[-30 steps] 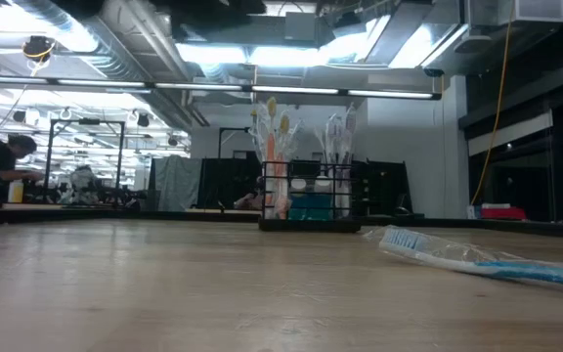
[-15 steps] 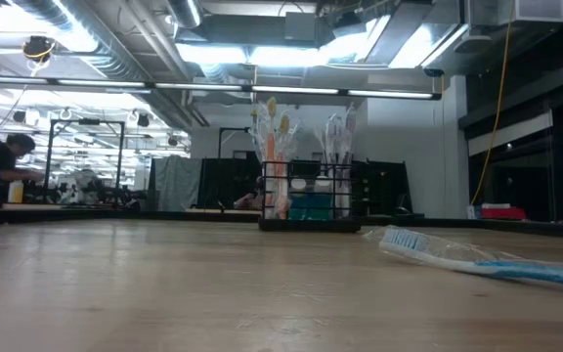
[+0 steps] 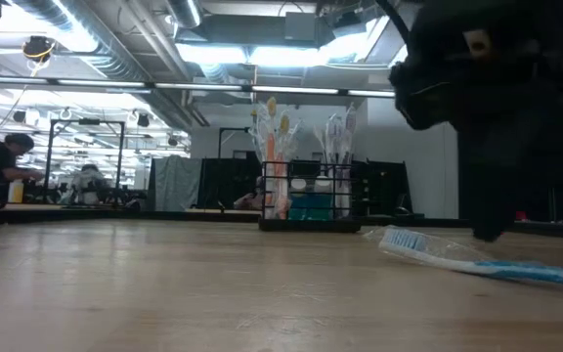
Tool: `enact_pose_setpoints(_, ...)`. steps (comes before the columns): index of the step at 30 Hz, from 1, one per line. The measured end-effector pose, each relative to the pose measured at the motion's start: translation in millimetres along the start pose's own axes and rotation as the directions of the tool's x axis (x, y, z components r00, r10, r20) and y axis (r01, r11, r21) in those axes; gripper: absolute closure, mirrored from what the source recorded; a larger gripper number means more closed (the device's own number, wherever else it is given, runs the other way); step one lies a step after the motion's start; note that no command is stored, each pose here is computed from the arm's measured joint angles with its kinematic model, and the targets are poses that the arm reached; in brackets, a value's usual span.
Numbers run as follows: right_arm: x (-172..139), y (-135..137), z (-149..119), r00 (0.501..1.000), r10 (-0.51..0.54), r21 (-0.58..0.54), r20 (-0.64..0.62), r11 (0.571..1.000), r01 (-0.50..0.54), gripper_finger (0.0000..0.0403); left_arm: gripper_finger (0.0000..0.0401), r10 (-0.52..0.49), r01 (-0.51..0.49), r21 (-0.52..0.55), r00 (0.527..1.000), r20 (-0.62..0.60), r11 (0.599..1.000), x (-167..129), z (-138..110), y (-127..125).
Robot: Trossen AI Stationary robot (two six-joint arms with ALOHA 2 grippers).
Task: Pick & Place toothbrushing station
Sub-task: Put the blue toothbrush into the left section of the mesh organizer
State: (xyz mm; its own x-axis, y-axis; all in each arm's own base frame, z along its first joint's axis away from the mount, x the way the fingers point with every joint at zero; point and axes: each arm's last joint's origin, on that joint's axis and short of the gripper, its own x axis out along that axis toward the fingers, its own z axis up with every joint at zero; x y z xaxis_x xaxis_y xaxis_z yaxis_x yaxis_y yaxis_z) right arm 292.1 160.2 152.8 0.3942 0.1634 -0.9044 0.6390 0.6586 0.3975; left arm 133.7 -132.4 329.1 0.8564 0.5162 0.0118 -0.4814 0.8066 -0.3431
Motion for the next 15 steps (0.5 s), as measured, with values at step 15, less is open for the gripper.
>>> enact_pose_setpoints(15, 38.0, -0.9, 4.7, 0.995, -0.014, -0.014, 0.095, 1.0, 0.015, 0.0315, 0.0233, 0.036, -0.036, 0.032, 0.999, -0.001, 0.999, -11.7, 31.3, 6.2)
